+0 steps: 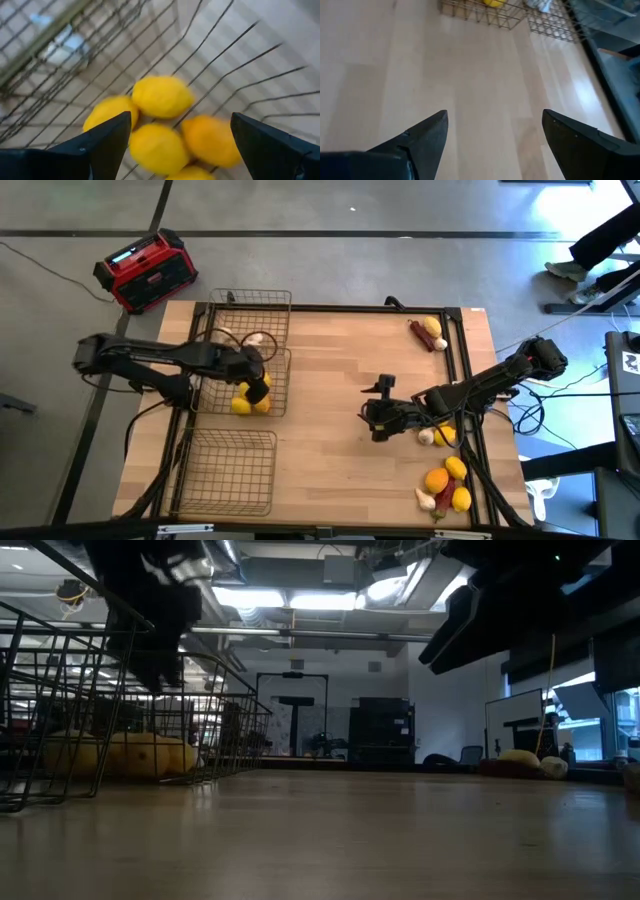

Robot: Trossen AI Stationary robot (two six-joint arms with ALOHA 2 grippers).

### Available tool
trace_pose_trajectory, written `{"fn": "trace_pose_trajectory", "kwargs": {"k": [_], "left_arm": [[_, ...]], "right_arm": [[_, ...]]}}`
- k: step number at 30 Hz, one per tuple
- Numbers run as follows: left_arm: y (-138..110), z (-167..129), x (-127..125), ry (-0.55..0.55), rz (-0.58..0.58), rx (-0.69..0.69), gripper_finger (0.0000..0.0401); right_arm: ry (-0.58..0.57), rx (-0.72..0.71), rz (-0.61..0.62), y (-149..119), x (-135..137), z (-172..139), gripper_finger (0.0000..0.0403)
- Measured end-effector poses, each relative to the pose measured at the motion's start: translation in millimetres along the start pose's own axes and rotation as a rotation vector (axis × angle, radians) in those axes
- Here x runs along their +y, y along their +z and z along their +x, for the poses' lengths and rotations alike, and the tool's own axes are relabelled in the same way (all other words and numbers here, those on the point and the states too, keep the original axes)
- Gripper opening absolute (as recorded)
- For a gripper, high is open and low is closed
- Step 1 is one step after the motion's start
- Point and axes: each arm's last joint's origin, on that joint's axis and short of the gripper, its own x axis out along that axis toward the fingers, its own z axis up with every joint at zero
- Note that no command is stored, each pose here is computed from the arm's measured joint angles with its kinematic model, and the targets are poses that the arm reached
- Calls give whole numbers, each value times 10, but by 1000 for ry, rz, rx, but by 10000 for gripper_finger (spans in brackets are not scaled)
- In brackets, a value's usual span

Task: Sort produce into baskets
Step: Put the lemon in the middle wire basket, then put the chili pepper in the bottom wire basket

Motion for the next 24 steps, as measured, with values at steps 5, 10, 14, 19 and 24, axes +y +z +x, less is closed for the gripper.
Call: {"fn": "trace_pose_trajectory", "kwargs": {"k": [5,10,14,19,24], "left_arm": [[88,-151,-128,-132,7,-224,336],[166,-193,-364,-275,68,-401,336],[201,-193,-567,-358,111,-490,336],[176,-112,-765,-400,166,-516,336],[145,8,-858,-389,195,-491,336]], "right_arm": [[55,-4,19,10,17,-1,319],[-44,-5,57,6,-35,14,319],[-149,21,89,-15,-154,63,319],[-282,155,137,-138,-452,185,319],[-398,344,179,-327,-857,293,319]]}}
